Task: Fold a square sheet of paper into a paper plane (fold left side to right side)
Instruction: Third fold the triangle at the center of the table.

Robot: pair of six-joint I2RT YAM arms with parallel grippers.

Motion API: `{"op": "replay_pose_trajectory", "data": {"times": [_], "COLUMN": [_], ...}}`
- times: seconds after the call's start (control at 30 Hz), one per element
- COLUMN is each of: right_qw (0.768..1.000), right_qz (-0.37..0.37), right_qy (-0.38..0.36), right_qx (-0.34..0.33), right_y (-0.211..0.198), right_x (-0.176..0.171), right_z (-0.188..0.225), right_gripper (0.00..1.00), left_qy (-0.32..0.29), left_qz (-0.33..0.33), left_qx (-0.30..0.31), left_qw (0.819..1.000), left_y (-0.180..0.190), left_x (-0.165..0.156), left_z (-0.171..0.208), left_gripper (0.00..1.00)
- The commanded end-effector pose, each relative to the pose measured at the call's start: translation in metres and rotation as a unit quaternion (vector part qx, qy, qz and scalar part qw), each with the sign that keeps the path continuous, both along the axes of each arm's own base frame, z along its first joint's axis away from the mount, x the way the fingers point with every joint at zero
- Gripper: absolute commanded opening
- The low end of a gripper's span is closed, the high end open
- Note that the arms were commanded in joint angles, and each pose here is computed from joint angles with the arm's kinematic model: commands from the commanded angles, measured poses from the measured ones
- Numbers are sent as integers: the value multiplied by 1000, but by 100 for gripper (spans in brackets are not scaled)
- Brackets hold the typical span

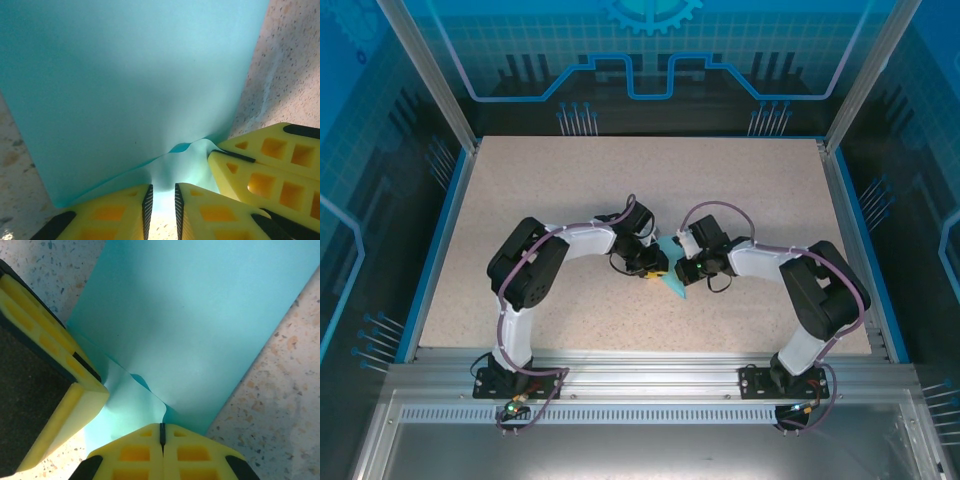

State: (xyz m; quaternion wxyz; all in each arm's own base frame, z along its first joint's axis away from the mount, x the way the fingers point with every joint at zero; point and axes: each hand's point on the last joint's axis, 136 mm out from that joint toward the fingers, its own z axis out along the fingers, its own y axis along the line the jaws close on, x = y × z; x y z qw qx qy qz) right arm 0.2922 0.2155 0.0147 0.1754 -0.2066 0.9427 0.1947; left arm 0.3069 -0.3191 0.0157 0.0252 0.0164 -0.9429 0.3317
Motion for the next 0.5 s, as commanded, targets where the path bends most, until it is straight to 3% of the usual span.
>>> {"op": "replay_pose_trajectory", "data": {"times": [0.0,0.2,0.47], "right_qw": [999,996,977], "right_qz": [-24,-22,16], "right_qy": [13,17,99], "right_qx": [28,82,188], "right_y": [-8,-9,20], "right_x": [-1,-11,-57], "right_z": [13,49,65], "right_gripper": [10,31,30], "left_qy": [32,34,31], "left_qz": [8,5,4], "left_qx": [59,67,69], "left_qw": [998,997,997], "left_y": [17,16,15], "left_x": [-13,-16,-15], "left_z": [-41,-46,-44], "left_gripper": [24,23,23]}}
